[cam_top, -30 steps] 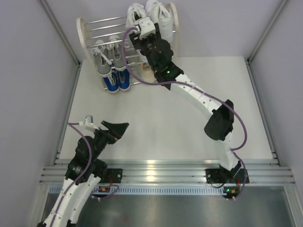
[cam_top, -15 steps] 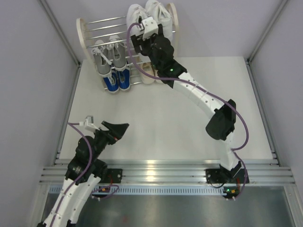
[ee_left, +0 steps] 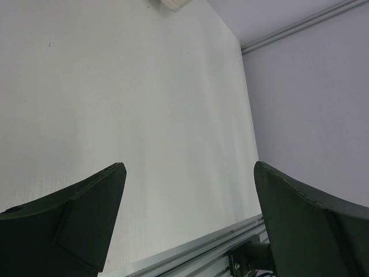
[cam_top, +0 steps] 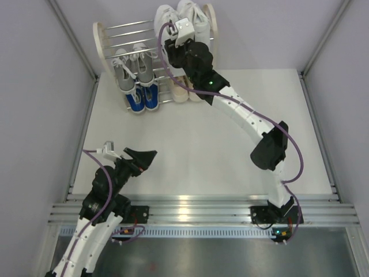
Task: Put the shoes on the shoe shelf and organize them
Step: Place the shoe at the shoe shelf.
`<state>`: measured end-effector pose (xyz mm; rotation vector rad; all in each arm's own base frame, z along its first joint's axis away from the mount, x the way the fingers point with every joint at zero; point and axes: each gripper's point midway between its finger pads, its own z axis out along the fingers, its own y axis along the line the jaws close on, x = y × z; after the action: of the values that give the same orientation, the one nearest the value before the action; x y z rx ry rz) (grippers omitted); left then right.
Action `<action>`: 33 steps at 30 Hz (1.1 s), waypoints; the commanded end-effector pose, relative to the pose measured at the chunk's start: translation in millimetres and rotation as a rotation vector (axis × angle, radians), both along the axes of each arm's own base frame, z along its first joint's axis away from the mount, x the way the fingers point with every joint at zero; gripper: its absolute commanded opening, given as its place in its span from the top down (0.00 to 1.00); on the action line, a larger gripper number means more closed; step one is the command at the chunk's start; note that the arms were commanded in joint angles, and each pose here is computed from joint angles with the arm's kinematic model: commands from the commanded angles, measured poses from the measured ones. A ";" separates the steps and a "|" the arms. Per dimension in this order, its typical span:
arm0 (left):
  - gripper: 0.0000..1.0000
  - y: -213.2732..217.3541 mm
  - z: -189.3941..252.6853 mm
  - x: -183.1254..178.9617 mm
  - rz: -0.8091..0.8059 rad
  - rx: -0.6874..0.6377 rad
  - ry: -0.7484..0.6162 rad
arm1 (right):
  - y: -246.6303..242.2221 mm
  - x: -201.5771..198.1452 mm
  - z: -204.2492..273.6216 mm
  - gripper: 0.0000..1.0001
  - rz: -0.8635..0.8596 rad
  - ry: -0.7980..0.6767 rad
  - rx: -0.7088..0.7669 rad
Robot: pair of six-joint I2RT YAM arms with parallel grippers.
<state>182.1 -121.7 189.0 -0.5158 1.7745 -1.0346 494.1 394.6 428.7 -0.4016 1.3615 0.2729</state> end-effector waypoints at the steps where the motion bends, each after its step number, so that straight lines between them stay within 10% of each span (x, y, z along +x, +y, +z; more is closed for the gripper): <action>1: 0.02 2.4 17.0 -1.5 0.006 -0.008 -0.051 | 5.8 -12.0 43.0 1.00 0.074 -0.068 0.081; 33: 0.02 2.1 13.1 -1.0 0.006 -0.004 -0.042 | -44.6 -9.2 143.9 1.00 -0.107 -0.391 0.265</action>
<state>182.4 -121.2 188.9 -0.5177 1.7737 -1.0317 515.9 399.3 453.2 -0.3679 1.2375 0.2491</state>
